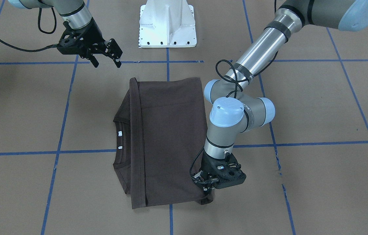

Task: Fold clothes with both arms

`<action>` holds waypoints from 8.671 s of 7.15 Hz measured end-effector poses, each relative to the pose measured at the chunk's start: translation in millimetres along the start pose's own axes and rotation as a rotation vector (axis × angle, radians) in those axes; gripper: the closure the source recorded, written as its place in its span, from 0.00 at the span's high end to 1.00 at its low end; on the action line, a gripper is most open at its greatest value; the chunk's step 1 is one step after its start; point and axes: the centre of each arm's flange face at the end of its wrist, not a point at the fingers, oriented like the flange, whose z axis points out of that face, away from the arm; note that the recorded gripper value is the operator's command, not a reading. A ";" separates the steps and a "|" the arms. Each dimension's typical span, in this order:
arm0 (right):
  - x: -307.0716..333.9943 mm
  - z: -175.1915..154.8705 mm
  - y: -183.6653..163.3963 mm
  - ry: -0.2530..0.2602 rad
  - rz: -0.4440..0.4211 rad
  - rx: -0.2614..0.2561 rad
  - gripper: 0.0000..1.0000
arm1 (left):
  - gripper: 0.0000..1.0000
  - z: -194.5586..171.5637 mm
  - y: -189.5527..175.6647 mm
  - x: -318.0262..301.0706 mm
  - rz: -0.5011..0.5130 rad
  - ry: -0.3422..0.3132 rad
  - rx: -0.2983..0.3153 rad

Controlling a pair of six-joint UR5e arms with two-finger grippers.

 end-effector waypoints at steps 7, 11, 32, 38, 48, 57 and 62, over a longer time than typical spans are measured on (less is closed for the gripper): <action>-53.4 62.7 -23.2 0.160 -0.111 0.004 1.00 | 1.00 -90.8 11.9 -28.0 0.112 0.022 -0.188; -87.9 114.7 -5.6 0.300 -0.271 -0.071 1.00 | 1.00 -180.6 28.0 -51.5 0.117 0.043 -0.224; -24.7 135.6 -13.1 0.492 -0.306 -0.157 1.00 | 1.00 -188.8 31.5 -44.3 0.121 0.064 -0.227; -63.2 110.8 -79.4 0.430 -0.305 -0.101 1.00 | 1.00 -192.4 31.1 -41.9 0.123 0.076 -0.248; -122.3 182.4 -187.1 0.442 -0.294 -0.067 1.00 | 1.00 -194.4 -7.9 -76.5 0.188 0.064 -0.251; -118.6 163.6 -211.0 0.397 -0.293 -0.121 1.00 | 1.00 -194.2 -6.9 -75.4 0.189 0.068 -0.250; -125.9 193.1 -164.9 0.420 -0.318 -0.167 1.00 | 1.00 -194.0 -7.6 -76.7 0.189 0.067 -0.249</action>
